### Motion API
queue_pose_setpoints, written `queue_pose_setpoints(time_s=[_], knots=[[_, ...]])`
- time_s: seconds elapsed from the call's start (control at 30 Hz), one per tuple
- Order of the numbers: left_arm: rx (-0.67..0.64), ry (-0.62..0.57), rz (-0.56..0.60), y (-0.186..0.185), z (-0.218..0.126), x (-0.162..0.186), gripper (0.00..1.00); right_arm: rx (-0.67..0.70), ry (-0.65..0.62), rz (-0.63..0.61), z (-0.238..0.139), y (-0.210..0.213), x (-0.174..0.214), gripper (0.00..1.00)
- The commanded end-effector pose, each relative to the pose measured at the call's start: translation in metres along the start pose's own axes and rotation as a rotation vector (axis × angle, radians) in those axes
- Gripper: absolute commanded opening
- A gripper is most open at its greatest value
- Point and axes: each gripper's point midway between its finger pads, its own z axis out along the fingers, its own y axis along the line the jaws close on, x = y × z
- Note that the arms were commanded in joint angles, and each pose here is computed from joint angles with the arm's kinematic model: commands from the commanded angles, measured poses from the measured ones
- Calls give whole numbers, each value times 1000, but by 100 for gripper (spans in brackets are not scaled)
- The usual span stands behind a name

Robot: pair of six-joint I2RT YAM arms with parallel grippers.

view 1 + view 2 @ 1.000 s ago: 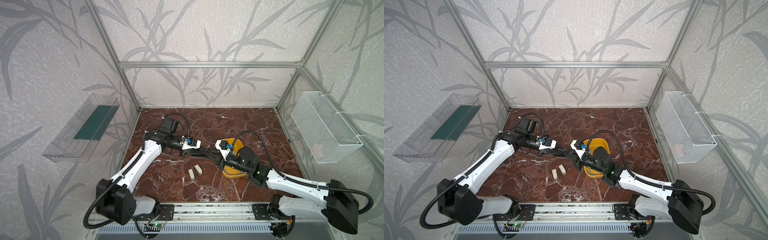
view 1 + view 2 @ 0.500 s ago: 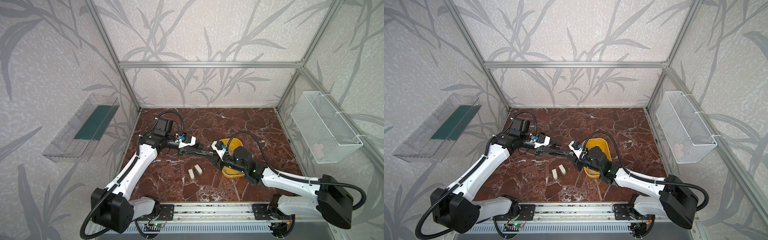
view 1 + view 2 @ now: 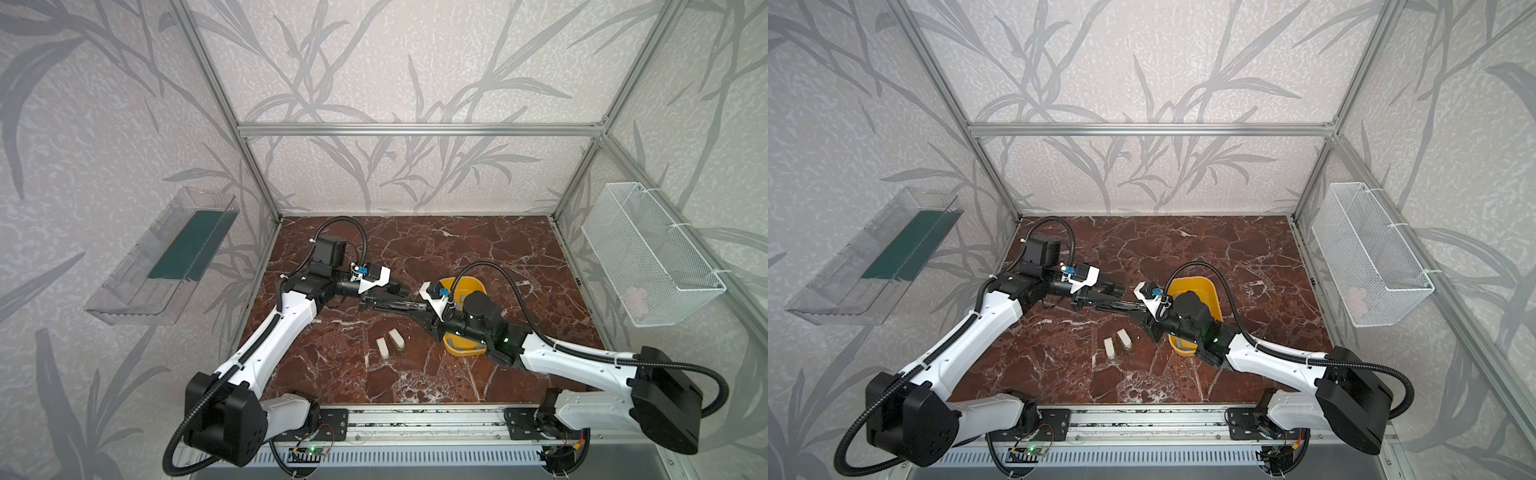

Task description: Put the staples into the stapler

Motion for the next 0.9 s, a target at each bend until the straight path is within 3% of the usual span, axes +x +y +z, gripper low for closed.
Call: queue_pose_setpoints(time_s=[0.0, 0.2, 0.4, 0.5, 0.57, 0.63, 0.87], knots=[[17, -118, 155, 6, -9, -39, 0, -131, 45, -48, 5, 34, 6, 35], [8, -159, 146, 18, -18, -43, 0, -142, 52, -81, 6, 43, 8, 31], [-62, -144, 117, 35, -23, -41, 0, -133, 42, -83, 4, 42, 7, 14], [-154, -78, 98, 46, -28, -31, 0, -122, 39, -84, 4, 40, 8, 6], [-171, 27, 130, 41, -28, -18, 0, -117, 35, -87, 5, 39, 7, 0], [-190, 68, 113, 45, -29, -14, 0, -120, 30, -91, 4, 39, 8, 0], [-237, 44, 106, 54, -31, -21, 0, -80, -13, -90, -4, 33, 21, 0]])
